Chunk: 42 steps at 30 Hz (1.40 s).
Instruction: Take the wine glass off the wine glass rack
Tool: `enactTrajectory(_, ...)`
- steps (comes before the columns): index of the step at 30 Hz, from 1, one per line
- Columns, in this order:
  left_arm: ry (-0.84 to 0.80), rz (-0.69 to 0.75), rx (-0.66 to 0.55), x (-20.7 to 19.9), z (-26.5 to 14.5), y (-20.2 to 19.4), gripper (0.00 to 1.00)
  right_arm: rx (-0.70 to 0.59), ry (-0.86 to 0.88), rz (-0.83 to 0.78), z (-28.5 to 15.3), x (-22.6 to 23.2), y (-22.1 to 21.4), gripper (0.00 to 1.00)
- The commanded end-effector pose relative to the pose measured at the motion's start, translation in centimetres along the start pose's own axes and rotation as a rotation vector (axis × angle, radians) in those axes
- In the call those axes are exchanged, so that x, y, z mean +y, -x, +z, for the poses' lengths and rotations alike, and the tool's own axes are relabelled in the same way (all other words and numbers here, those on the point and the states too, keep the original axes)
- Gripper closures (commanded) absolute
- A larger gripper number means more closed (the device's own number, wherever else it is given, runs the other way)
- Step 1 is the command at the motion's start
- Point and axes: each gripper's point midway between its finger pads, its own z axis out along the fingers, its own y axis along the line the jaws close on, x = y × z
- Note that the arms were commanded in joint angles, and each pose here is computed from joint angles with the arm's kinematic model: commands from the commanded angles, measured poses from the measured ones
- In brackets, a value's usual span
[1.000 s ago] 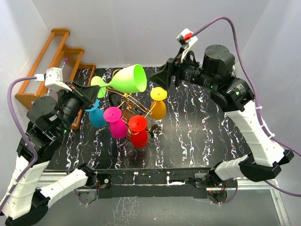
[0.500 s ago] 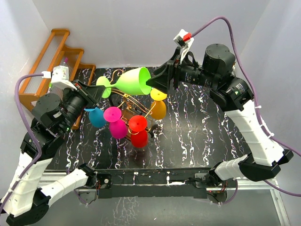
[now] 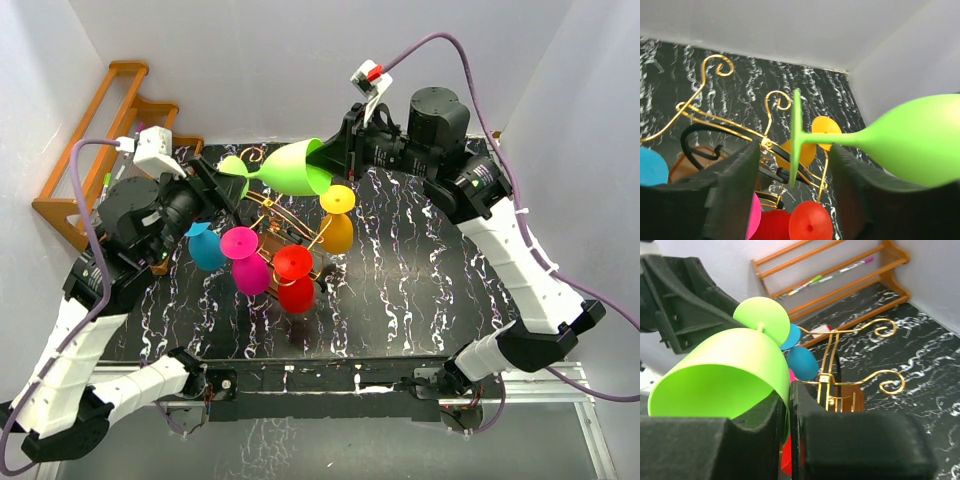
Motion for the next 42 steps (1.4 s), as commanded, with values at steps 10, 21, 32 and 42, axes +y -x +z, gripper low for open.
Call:
enactTrajectory(10,0.307,-0.046,-0.083,5.5,-2.2,1.5,0.34,-0.210,-0.710,-0.061,-5.4,-17.2,7.0,0.92)
enactTrajectory(21,0.183,-0.018,0.047,3.0,-0.4,-0.7,0.39,0.064,-0.962,0.455,-9.1,-39.9,-6.1,0.92)
enactTrajectory(32,0.212,0.020,0.098,4.2,0.6,-3.0,0.39,0.415,-1.242,0.491,-13.8,-43.2,-17.7,0.92)
enactTrajectory(42,0.183,0.024,0.143,3.7,1.8,-4.4,0.40,0.430,-1.269,0.463,-13.7,-44.4,-18.2,0.83)
